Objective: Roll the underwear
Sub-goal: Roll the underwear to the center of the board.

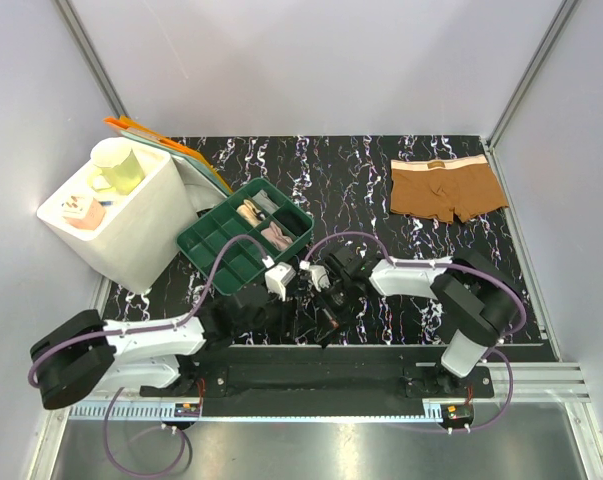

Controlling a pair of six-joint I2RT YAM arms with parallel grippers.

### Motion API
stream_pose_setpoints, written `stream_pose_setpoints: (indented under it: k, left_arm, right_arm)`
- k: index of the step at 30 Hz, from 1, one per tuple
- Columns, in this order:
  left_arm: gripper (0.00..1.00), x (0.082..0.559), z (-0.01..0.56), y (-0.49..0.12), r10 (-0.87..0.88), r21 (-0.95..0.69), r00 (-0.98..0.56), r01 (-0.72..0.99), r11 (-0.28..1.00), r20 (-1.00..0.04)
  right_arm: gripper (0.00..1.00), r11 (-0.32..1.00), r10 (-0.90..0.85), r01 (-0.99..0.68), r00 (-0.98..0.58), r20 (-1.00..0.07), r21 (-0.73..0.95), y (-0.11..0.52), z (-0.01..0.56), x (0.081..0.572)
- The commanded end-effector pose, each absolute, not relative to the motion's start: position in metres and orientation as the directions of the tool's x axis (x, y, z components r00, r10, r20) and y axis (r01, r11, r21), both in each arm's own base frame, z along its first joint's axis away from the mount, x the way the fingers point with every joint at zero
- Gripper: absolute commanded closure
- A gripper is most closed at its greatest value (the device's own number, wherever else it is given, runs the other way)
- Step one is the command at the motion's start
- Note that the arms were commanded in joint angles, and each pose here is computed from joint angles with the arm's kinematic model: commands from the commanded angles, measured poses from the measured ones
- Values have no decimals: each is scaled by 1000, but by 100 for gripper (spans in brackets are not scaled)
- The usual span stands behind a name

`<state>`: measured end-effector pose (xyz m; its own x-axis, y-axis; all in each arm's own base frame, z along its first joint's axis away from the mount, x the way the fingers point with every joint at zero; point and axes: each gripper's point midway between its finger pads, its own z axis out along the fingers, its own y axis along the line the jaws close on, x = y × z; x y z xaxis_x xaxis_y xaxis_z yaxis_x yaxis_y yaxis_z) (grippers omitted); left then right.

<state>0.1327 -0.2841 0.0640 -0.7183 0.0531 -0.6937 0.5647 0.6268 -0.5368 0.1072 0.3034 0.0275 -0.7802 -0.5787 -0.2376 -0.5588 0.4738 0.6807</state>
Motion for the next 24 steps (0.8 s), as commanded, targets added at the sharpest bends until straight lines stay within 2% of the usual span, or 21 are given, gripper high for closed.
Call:
stream_pose_setpoints:
  k: [1,3,6,7,12,20,23,24]
  left_arm:
    - [34,136,84,-306,28,-535,-645,657,531,-764]
    - [35,137,80,-309,35,-532,-644,661,529,-764]
    - [41,136,74,-313,53,-531,-649,665,525,-759]
    - [47,136,72,-313,60,-529,-650,666,526,-758]
    - [55,133,63,-313,78,-533,-661,664,525,-746]
    - [62,126,48,-311,105,-550,-692,647,528,-714]
    - [77,126,43,-306,97,-552,-704,627,550,-704]
    - [87,127,42,-305,95,-552,-706,623,554,-702]
  right_arm:
    - [100,392,-580,-553,-769,-269,735,316,39,116]
    - [100,396,-574,-536,-778,-255,745,315,37,120]
    - [100,397,-569,-520,-786,-242,756,314,35,123]
    - [100,391,-570,-520,-785,-244,759,315,36,123]
    - [100,395,-563,-507,-792,-235,766,314,35,126]
    - [100,394,-558,-498,-798,-229,773,313,33,130]
    - [100,395,-554,-497,-800,-231,773,313,34,132]
    - [100,394,-553,-498,-800,-233,773,313,34,132]
